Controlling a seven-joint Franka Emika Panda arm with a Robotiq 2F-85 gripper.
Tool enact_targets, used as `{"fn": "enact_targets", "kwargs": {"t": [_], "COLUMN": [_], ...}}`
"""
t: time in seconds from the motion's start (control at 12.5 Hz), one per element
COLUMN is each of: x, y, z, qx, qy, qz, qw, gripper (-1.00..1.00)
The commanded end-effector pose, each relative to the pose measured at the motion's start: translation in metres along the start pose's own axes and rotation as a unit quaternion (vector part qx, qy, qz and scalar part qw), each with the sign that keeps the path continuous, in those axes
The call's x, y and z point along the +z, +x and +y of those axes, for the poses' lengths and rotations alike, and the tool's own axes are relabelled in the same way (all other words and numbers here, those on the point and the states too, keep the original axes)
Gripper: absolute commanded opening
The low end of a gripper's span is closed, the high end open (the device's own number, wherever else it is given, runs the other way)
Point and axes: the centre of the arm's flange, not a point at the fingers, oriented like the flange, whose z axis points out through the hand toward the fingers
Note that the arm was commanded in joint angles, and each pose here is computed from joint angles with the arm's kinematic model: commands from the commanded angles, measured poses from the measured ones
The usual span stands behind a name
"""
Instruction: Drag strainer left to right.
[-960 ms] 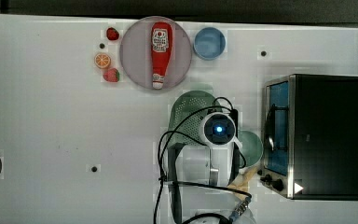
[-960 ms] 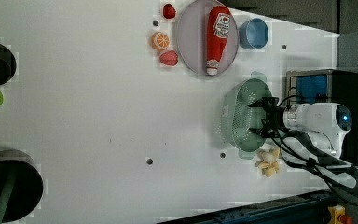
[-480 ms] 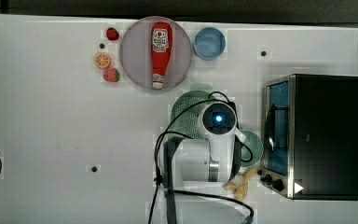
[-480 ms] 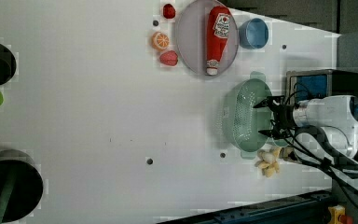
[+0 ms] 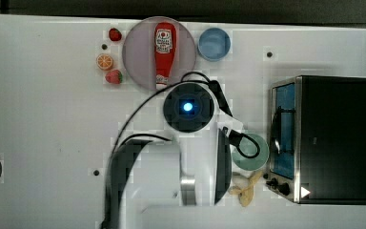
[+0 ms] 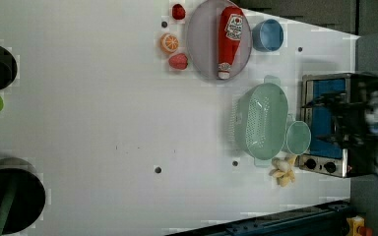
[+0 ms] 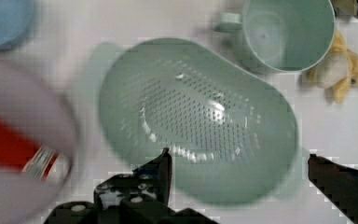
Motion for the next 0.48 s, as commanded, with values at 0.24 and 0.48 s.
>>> {"fn": "enact_targets", "kwargs": {"t": [0.24,0.48], "x": [-0.117,-0.154], "y": [0.019,0.01], "z": [0.05,0.072], "qx": [-0.09,-0.134], "qy": [0.044,0.036], "qz": [-0.052,-0.05], "qw": [0.994,0.989], "gripper": [1.0,1.0]}}
